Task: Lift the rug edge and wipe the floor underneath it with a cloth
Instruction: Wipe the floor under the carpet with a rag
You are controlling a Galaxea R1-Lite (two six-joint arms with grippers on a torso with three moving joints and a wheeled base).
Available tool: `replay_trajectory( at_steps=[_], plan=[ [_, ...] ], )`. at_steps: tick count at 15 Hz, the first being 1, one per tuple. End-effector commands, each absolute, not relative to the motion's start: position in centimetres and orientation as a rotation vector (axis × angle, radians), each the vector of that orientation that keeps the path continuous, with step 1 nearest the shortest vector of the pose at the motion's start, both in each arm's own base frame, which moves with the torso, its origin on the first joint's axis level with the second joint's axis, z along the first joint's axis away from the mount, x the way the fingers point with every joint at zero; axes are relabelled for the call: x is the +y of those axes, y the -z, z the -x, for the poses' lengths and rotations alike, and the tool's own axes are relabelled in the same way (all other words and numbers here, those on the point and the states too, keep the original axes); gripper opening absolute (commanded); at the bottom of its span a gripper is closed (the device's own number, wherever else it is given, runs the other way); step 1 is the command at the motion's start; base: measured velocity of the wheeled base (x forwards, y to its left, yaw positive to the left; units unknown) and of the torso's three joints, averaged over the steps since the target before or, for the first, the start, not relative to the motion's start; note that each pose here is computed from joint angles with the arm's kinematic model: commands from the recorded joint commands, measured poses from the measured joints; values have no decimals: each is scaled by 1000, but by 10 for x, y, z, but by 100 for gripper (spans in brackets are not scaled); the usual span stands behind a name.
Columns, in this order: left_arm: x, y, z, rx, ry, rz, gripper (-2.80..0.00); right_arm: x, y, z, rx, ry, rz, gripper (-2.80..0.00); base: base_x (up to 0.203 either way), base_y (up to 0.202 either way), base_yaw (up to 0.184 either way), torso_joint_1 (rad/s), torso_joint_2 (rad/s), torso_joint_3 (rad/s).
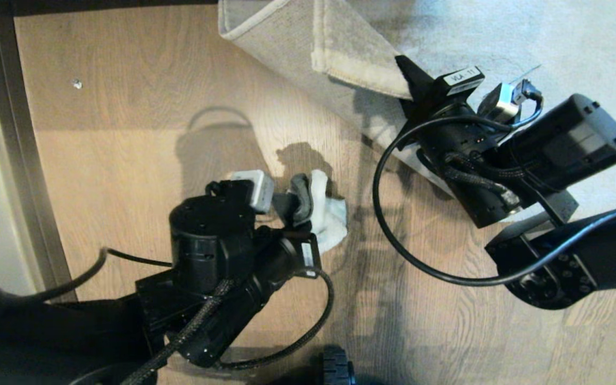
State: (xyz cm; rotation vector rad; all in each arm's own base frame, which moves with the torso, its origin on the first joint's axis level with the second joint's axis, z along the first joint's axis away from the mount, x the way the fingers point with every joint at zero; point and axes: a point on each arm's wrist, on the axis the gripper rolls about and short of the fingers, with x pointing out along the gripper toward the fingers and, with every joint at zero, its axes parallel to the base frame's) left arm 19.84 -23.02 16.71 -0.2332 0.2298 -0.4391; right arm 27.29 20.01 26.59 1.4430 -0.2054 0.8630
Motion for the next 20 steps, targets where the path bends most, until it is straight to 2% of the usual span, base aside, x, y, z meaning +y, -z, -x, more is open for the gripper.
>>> replay_trajectory(
  at_steps=[1, 9, 20],
  plan=[
    [-240, -161, -206, 236, 435, 230, -280, 199, -268, -271, -242, -891, -1460, -280, 0, 0, 0, 0, 0, 0],
    [-238, -167, -216, 215, 414, 247, -280, 198, -269, -271, -247, -889, -1457, -280, 0, 0, 0, 0, 0, 0],
    [-230, -191, -269, 102, 302, 321, -280, 196, -267, -270, -238, -878, -1453, -280, 0, 0, 0, 0, 0, 0]
  ],
)
